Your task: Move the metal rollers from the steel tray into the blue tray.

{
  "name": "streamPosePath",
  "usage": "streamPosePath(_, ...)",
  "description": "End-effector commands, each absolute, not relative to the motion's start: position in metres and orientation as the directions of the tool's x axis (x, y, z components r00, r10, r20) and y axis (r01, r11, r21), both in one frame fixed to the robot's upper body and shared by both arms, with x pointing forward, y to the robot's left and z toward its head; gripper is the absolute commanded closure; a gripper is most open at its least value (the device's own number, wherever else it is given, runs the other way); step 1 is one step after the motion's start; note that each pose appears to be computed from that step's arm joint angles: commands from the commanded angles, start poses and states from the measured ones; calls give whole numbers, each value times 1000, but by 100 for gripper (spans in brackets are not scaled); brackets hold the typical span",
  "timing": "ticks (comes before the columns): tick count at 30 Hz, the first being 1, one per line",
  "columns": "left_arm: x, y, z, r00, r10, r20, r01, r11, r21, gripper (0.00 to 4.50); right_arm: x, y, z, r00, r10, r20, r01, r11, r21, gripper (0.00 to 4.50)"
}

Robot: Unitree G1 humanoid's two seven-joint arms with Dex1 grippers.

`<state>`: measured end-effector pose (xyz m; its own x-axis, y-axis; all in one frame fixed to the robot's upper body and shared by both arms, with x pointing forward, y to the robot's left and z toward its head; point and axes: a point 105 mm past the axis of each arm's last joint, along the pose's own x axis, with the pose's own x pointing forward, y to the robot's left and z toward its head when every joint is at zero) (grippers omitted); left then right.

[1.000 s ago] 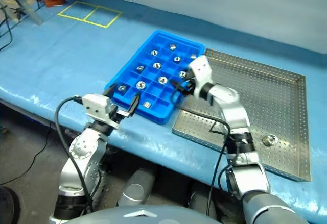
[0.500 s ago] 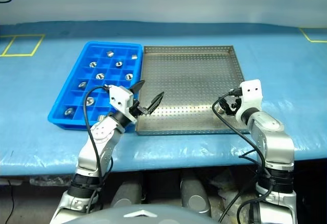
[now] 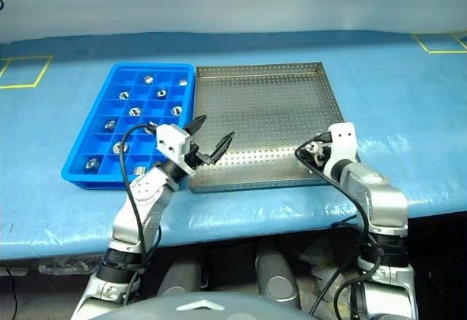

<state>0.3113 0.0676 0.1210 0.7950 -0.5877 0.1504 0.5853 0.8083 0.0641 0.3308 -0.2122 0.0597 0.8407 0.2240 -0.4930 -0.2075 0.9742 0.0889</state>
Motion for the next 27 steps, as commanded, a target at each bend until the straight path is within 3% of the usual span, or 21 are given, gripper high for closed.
streamPosePath(1, 310, 68, 135, 784, -585, 207, 583, 809, 76, 16, 341, -219, 52, 827, 164, -537, -199, 980, -6, 65)
streamPosePath(4, 311, 70, 137, 790, -574, 215, 573, 816, 74, 16, 346, -220, 50, 828, 154, -539, -218, 974, -56, 125)
streamPosePath(9, 309, 75, 136, 802, -558, 210, 556, 828, 78, 16, 353, -210, 67, 867, 192, -460, -249, 966, -65, 279)
streamPosePath(14, 304, 86, 141, 822, -519, 235, 517, 853, 72, 16, 374, -172, 129, 934, 314, -172, -326, 944, -47, 278)
streamPosePath(18, 297, 98, 140, 853, -467, 234, 465, 883, 64, 16, 386, -122, 171, 882, 471, -4, -471, 882, -5, 278)
streamPosePath(21, 290, 107, 137, 877, -423, 226, 421, 905, 59, 16, 389, -84, 177, 807, 590, -1, -590, 807, -29, 278)
streamPosePath(27, 280, 128, 139, 915, -327, 235, 321, 945, 64, 16, 396, -32, 145, 724, 670, -165, -690, 708, -154, 278)
